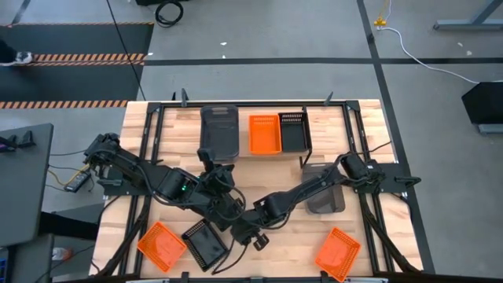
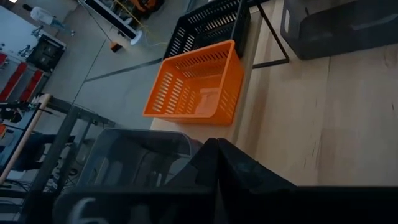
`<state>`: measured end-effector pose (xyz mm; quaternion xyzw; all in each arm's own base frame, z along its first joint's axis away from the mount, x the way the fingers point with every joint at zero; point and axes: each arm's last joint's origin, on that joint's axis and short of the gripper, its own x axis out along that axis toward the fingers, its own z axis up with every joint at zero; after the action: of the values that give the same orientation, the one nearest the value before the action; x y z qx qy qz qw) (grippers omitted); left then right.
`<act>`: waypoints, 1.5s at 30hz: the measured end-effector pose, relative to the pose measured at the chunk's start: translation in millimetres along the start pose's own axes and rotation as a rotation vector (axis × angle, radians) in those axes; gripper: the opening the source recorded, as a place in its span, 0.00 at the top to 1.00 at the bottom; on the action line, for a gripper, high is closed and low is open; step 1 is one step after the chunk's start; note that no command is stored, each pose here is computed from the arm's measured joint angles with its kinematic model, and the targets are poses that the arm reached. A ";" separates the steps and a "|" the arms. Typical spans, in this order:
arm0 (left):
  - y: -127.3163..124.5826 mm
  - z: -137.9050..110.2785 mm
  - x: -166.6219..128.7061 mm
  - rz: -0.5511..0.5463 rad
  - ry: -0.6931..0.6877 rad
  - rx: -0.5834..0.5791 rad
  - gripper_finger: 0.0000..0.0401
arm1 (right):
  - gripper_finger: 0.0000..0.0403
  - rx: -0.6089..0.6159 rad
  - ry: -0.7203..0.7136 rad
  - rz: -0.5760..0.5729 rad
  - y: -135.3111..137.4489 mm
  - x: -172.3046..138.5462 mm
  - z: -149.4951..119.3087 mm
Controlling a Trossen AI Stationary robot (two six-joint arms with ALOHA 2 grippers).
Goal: Stack baskets on shelf by color
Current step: Stack the top black bin on the black bin on the shelf
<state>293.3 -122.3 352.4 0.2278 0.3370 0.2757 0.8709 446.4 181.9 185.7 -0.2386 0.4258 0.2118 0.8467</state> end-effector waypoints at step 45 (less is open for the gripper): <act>-0.2 -0.5 0.1 0.001 0.003 -0.002 0.96 | 0.96 0.166 0.126 -0.044 -6.9 -136.1 -35.9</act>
<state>293.1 -122.3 351.9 0.2266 0.3381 0.2767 0.8705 353.5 134.4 280.3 -0.1900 0.4887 0.1418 0.8396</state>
